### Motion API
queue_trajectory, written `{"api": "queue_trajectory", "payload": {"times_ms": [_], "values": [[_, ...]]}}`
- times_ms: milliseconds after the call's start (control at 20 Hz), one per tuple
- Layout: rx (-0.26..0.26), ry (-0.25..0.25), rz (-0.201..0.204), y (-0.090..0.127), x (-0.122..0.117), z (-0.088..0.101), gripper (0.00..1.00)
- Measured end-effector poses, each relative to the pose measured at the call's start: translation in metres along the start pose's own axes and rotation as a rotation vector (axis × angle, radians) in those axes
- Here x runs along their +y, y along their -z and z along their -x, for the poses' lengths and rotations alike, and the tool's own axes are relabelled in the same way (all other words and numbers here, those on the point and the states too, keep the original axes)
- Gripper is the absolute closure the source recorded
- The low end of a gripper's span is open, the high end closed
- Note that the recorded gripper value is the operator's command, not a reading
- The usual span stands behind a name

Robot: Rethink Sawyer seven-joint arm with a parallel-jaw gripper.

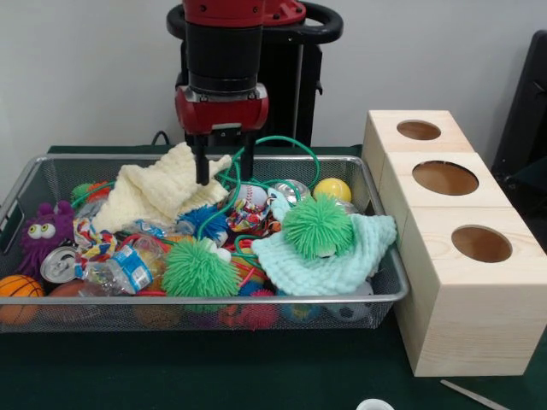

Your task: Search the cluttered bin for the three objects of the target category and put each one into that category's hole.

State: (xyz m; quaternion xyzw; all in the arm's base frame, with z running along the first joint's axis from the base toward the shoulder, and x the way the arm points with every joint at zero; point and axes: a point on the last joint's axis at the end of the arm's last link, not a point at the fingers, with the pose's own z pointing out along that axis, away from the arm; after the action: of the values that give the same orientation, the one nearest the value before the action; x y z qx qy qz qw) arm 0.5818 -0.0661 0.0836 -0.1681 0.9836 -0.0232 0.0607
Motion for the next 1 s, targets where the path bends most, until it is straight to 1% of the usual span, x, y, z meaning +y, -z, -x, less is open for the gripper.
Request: {"api": "queue_trajectory", "payload": {"times_ms": [300,550,700,750,800,850,1000], "values": [[0.004,0.005,0.013,-0.006,0.006,-0.001,0.0],[-0.012,0.003,0.035,-0.02,0.012,-0.006,0.0],[-0.024,0.003,0.052,-0.03,0.016,-0.015,0.0],[-0.027,0.001,0.062,-0.033,0.017,-0.021,0.0],[-0.029,-0.003,0.077,-0.038,0.02,-0.03,0.0],[-0.028,-0.005,0.085,-0.04,0.021,-0.035,0.0],[-0.015,-0.008,0.113,-0.047,0.028,-0.052,0.0]]}}
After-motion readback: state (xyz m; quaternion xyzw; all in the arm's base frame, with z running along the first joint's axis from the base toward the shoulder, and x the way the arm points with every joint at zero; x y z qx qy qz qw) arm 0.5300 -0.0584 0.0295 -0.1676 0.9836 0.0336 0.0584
